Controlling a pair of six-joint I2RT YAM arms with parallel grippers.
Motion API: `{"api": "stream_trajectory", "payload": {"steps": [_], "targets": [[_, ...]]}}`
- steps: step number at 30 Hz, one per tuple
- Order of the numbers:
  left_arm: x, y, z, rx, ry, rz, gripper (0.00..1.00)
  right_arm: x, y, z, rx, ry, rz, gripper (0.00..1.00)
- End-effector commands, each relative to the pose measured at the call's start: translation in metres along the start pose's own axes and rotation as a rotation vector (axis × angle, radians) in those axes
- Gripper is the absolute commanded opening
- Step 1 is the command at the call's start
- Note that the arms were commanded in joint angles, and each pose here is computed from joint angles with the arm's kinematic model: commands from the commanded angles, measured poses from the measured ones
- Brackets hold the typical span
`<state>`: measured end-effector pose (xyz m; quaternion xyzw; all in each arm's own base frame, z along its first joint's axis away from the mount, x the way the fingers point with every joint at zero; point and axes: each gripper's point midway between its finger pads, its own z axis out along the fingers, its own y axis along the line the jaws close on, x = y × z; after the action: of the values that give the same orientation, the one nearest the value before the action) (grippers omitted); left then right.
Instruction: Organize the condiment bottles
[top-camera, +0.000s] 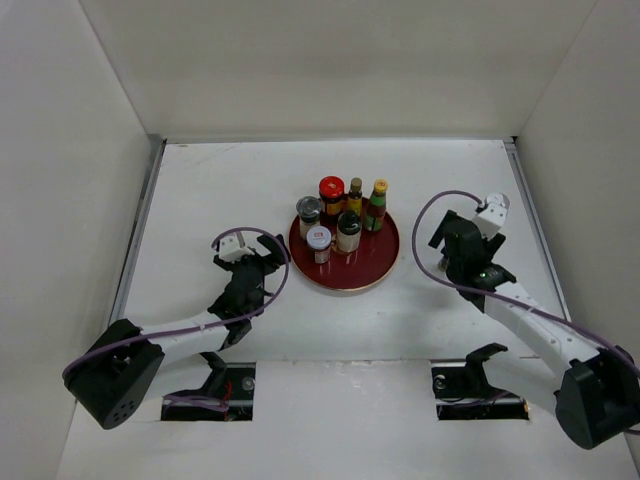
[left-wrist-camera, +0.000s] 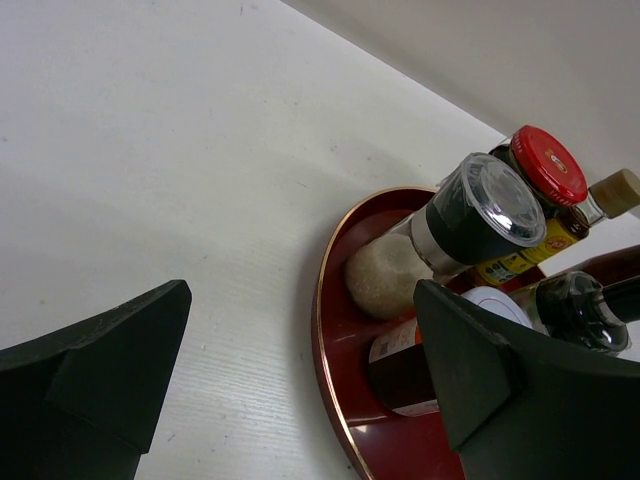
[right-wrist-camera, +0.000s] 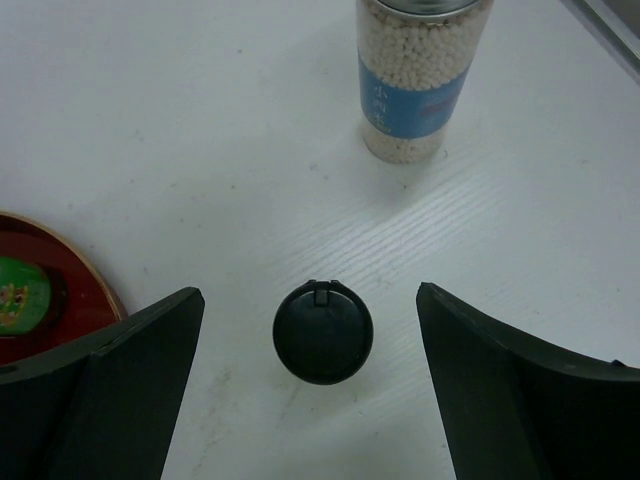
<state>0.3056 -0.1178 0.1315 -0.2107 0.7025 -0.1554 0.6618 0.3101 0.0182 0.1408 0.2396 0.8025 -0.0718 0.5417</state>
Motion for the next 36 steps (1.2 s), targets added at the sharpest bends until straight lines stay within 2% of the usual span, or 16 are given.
{"api": "stream_trajectory", "payload": {"steps": [1, 9, 18, 21, 24, 27, 30, 36], "targets": [[-0.015, -0.014, 0.001, 0.040, -0.042, -0.064, 0.96, -0.003, 0.002, 0.006, -0.008, 0.003, 0.048, 0.94], [-0.008, -0.015, 0.004, 0.037, -0.024, -0.051, 0.96, 0.021, 0.005, 0.012, -0.039, 0.084, 0.059, 0.84], [-0.012, -0.018, 0.001, 0.059, -0.029, -0.073, 0.96, 0.024, 0.007, 0.028, -0.015, 0.114, 0.050, 0.56], [-0.012, -0.016, 0.001, 0.052, -0.032, -0.072, 0.96, 0.015, 0.005, 0.026, 0.004, 0.077, 0.053, 0.42], [-0.009, -0.018, 0.001, 0.060, -0.019, -0.067, 0.96, -0.008, 0.012, 0.013, -0.001, -0.003, 0.039, 0.38], [-0.011, -0.019, 0.001, 0.063, -0.025, -0.073, 0.96, -0.027, 0.036, -0.013, -0.087, -0.068, 0.021, 0.39], [-0.008, -0.017, 0.003, 0.054, -0.018, -0.066, 0.96, -0.037, 0.077, -0.039, -0.240, -0.080, 0.032, 0.39], [-0.008, -0.016, 0.004, 0.048, -0.018, -0.063, 0.96, -0.006, 0.180, -0.082, -0.514, 0.007, -0.026, 0.40]]}}
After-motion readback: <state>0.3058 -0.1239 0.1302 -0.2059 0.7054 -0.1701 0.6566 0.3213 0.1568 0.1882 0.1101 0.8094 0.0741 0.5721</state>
